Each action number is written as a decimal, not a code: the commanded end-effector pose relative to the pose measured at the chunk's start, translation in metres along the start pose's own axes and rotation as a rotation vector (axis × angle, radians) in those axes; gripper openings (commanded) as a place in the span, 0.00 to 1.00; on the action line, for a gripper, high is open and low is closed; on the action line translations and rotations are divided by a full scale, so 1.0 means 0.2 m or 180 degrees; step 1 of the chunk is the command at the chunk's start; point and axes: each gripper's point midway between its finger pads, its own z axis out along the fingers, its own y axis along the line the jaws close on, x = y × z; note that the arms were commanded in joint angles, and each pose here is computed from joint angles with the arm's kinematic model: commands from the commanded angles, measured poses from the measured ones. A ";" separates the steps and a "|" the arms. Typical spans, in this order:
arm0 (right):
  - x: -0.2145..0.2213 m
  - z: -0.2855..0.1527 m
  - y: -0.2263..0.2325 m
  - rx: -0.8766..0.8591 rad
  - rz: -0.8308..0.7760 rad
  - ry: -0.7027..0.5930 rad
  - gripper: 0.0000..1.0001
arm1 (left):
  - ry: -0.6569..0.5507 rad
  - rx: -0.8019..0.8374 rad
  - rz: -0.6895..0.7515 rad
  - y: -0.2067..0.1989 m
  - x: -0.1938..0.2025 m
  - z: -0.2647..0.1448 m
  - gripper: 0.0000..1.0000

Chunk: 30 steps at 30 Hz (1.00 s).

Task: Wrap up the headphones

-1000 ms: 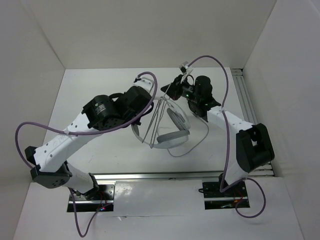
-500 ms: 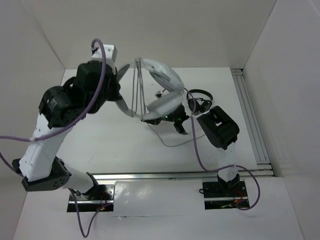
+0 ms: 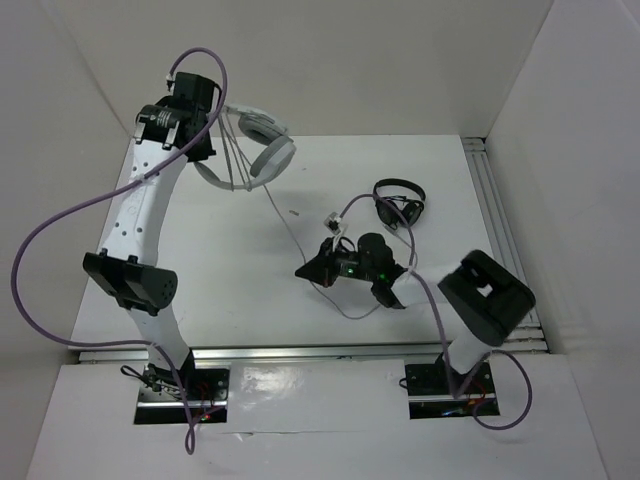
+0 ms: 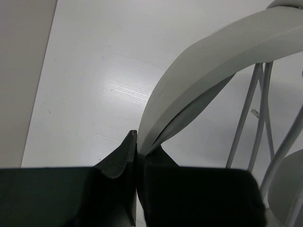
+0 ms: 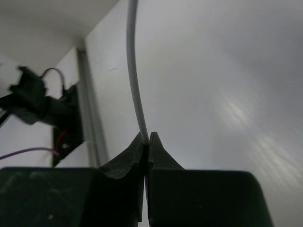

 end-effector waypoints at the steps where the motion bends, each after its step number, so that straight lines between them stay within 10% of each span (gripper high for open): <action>1: 0.00 -0.05 0.26 -0.0167 -0.0456 0.0070 0.00 | -0.0381 -0.0180 -0.0505 0.03 -0.14 0.03 0.00; 10: 0.09 -0.09 0.80 -0.0910 -0.0905 0.0639 0.00 | 0.0203 -0.0374 -0.0945 0.08 0.09 0.34 0.00; 20: -0.07 -0.13 1.08 -0.1075 -0.1540 0.1027 0.00 | 0.0413 -0.0904 -0.0388 0.06 0.42 0.38 0.00; 30: -0.22 -0.09 0.89 -0.0353 -0.1777 0.0896 0.00 | 0.0459 -0.0489 -0.0417 0.00 0.56 0.31 0.00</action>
